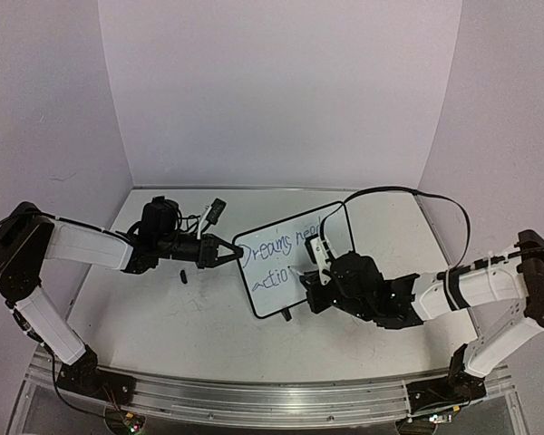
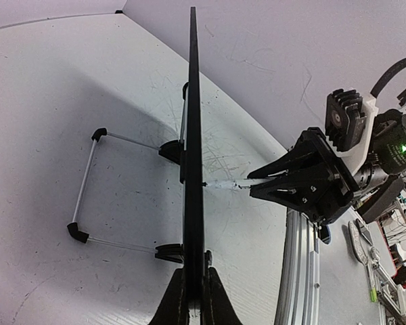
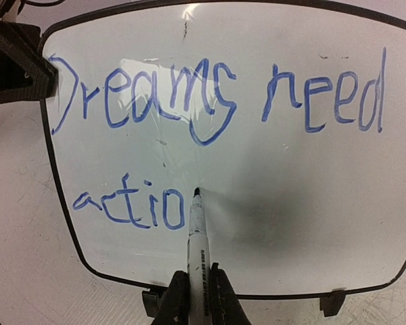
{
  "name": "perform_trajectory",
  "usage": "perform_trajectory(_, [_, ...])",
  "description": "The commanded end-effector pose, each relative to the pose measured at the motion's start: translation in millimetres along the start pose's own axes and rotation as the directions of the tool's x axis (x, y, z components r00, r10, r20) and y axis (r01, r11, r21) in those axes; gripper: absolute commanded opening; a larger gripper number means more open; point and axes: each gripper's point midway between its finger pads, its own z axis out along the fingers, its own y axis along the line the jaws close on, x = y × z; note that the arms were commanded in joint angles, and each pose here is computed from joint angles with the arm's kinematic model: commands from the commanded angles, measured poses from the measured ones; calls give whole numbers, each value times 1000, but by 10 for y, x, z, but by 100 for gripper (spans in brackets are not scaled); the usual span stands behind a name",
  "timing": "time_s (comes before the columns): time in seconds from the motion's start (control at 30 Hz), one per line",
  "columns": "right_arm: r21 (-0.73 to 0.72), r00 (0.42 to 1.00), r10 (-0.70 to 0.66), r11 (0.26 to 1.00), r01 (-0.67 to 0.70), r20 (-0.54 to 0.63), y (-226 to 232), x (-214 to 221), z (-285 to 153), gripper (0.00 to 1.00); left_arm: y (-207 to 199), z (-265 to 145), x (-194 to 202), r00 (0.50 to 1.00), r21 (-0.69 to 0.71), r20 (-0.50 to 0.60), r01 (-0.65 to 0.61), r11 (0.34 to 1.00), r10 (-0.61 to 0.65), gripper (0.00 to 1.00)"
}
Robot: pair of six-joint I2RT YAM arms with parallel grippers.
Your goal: Write a sentence on the whiteboard
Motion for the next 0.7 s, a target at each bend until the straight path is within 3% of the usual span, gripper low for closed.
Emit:
perform_trajectory(0.0, [-26, 999, 7, 1000, -6, 49, 93, -179, 36, 0, -18, -10, -44, 999, -9, -7, -32, 999, 32, 0])
perform_trajectory(0.67, [13, 1000, 16, 1000, -16, -23, 12, 79, 34, 0, -14, -13, -41, 999, -11, -7, -31, 999, 31, 0])
